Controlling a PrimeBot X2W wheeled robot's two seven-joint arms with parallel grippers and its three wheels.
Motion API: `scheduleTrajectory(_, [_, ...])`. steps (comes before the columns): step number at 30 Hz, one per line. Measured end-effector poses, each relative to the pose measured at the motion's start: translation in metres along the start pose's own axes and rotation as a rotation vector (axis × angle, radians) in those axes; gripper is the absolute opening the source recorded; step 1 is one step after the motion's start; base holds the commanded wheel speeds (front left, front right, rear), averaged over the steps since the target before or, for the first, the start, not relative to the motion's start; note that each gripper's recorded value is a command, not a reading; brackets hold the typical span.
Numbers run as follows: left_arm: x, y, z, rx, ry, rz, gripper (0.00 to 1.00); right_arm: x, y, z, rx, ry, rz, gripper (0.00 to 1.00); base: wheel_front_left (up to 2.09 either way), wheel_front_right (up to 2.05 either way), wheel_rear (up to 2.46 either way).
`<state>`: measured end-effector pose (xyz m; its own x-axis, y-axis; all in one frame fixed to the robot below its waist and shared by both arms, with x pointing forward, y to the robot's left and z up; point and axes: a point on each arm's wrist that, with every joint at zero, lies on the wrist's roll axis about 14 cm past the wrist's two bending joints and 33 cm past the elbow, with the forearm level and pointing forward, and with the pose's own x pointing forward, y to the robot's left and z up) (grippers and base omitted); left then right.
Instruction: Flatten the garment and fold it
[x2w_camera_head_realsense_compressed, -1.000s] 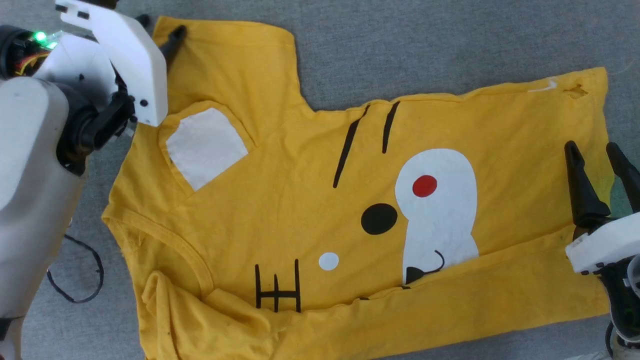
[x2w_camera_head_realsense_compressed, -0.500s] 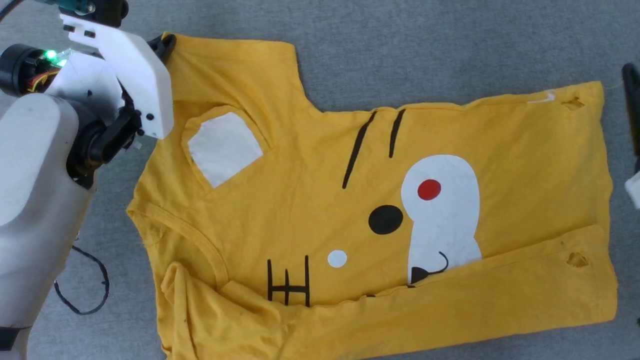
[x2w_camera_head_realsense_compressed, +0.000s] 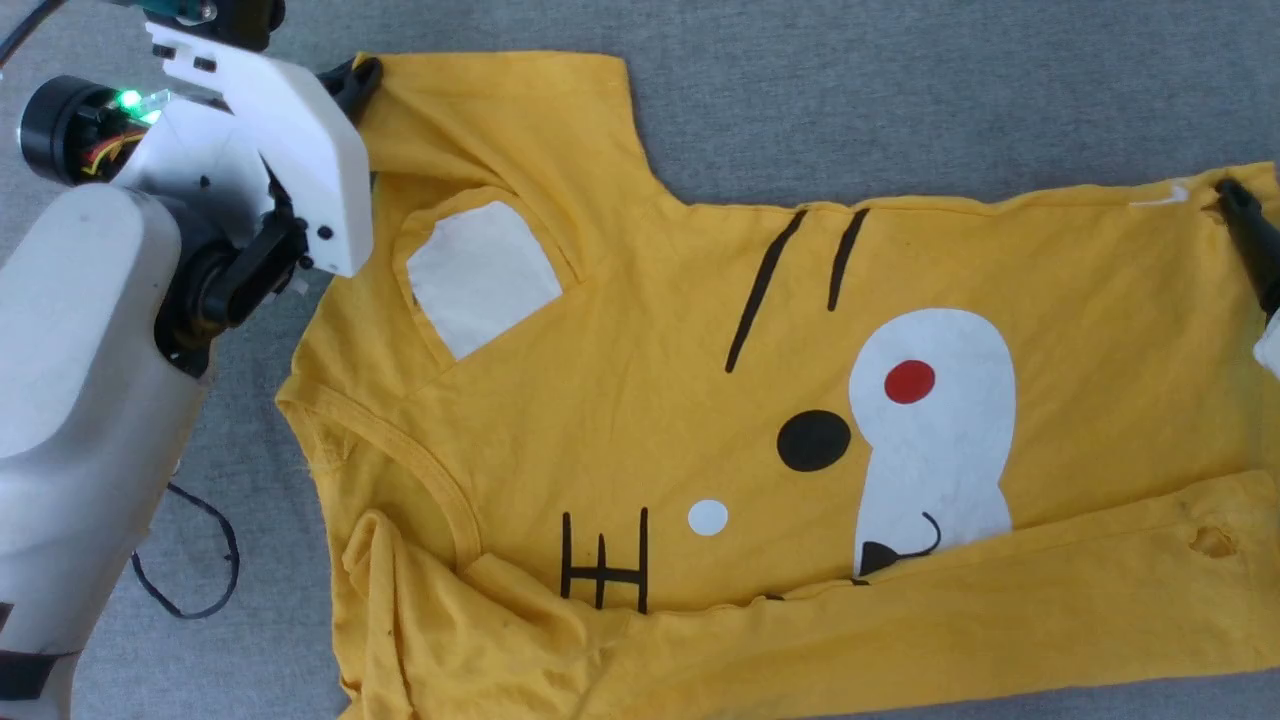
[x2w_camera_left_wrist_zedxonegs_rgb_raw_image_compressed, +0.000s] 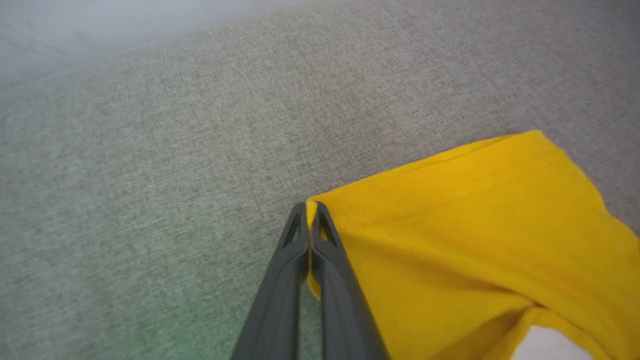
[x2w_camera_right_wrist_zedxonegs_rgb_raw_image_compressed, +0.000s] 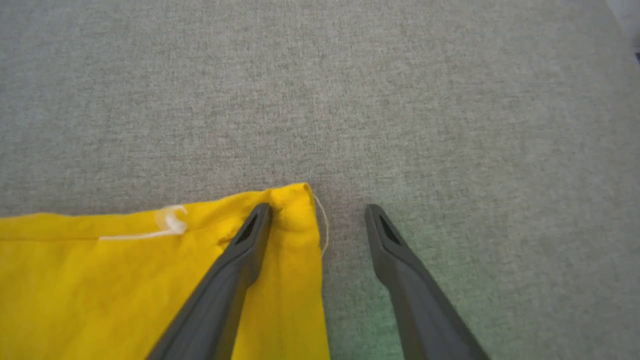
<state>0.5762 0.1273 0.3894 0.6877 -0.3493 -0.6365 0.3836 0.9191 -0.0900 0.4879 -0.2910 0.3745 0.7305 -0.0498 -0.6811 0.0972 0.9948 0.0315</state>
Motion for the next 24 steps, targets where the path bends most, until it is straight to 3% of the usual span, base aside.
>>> scheduleTrajectory(2, [0.000,0.001,-0.001,-0.003,0.002,0.001,0.00,0.004,0.004,-0.001,0.012,0.015,0.015,0.94,0.00,0.00,0.00])
scheduleTrajectory(3, [0.000,0.001,-0.002,-0.004,0.003,0.002,0.00,0.006,0.005,-0.002,0.018,0.027,0.021,0.49,0.00,0.00,0.00])
scheduleTrajectory(4, [0.000,0.002,-0.002,-0.004,0.002,0.003,0.00,0.007,0.006,-0.003,0.027,0.038,0.026,0.37,0.00,0.00,0.00])
scheduleTrajectory(5, [0.000,0.002,-0.002,-0.004,0.002,0.004,0.00,0.008,0.006,-0.003,0.036,0.044,0.029,0.00,0.00,0.00,0.00])
scheduleTrajectory(12, [-0.005,0.004,0.004,-0.001,-0.024,0.014,0.00,0.007,0.009,0.004,0.050,0.033,0.035,0.00,0.00,0.00,0.00])
scheduleTrajectory(19, [-0.033,0.009,0.053,-0.001,-0.256,0.044,0.00,-0.012,0.005,0.032,0.037,-0.097,0.022,0.00,0.00,0.00,0.00])
scheduleTrajectory(24, [-0.068,0.005,0.063,-0.004,-0.380,0.051,0.00,-0.037,0.002,0.040,0.046,-0.174,0.019,0.00,0.00,0.00,0.00])
